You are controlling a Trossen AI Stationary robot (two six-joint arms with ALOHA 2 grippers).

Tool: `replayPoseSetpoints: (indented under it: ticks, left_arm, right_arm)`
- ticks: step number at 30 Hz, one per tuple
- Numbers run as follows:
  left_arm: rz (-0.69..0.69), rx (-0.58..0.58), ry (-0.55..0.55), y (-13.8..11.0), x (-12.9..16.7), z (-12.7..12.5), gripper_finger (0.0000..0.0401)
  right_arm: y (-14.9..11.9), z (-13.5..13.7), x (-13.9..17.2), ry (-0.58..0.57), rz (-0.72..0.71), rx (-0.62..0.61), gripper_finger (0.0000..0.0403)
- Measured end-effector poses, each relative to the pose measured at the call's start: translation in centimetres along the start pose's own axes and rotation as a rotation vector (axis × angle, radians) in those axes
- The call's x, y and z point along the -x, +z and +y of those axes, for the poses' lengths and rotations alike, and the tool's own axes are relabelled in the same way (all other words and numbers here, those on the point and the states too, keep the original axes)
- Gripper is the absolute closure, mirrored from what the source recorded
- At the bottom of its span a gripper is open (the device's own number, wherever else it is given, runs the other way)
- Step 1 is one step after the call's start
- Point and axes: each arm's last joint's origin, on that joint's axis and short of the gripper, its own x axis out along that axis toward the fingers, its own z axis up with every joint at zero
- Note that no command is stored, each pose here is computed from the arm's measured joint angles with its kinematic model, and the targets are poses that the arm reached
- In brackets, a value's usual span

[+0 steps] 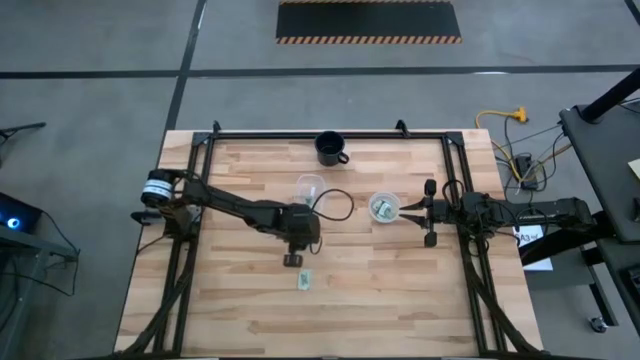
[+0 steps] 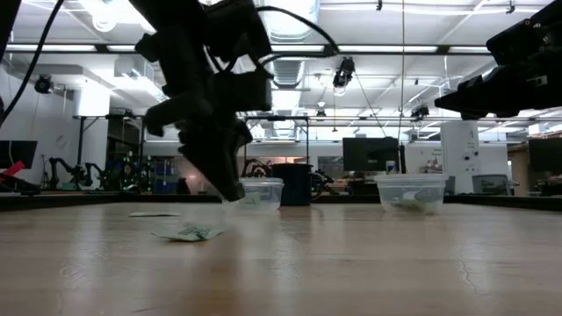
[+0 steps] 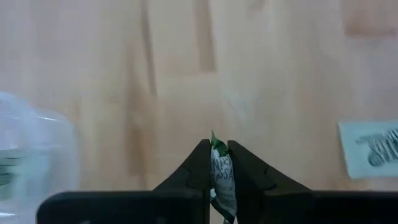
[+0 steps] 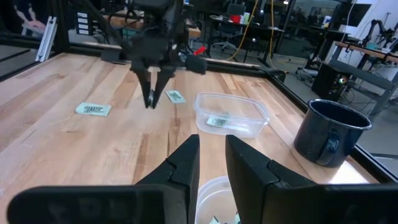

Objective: Pick and place items into bin
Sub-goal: Put the green stevia packet into the left transparent bin

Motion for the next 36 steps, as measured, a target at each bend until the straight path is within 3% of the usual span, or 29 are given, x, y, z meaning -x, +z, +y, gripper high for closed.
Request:
replayPoseSetpoints:
  ticks: [7,14,22,36]
  left_arm:
    - [-0.053,-0.017,0.142,0.6,1.4,0.5,0.0382]
    - [-0.103,0.003,0.370,1.1,2.0,1.1,0.0385]
    - [-0.164,0.016,0.438,1.7,2.2,1.3,0.0383]
    - [-0.154,0.049,0.682,1.6,2.5,2.0,0.0382]
  right_arm:
    - [0.0,0.0,0.0,0.001,0.000,0.000,0.0335]
    - [0.0,0.0,0.0,0.000,0.000,0.000,0.0335]
    - [0.0,0.0,0.0,0.000,0.000,0.000,0.0335]
    - [0.0,0.0,0.0,0.000,0.000,0.000,0.0335]
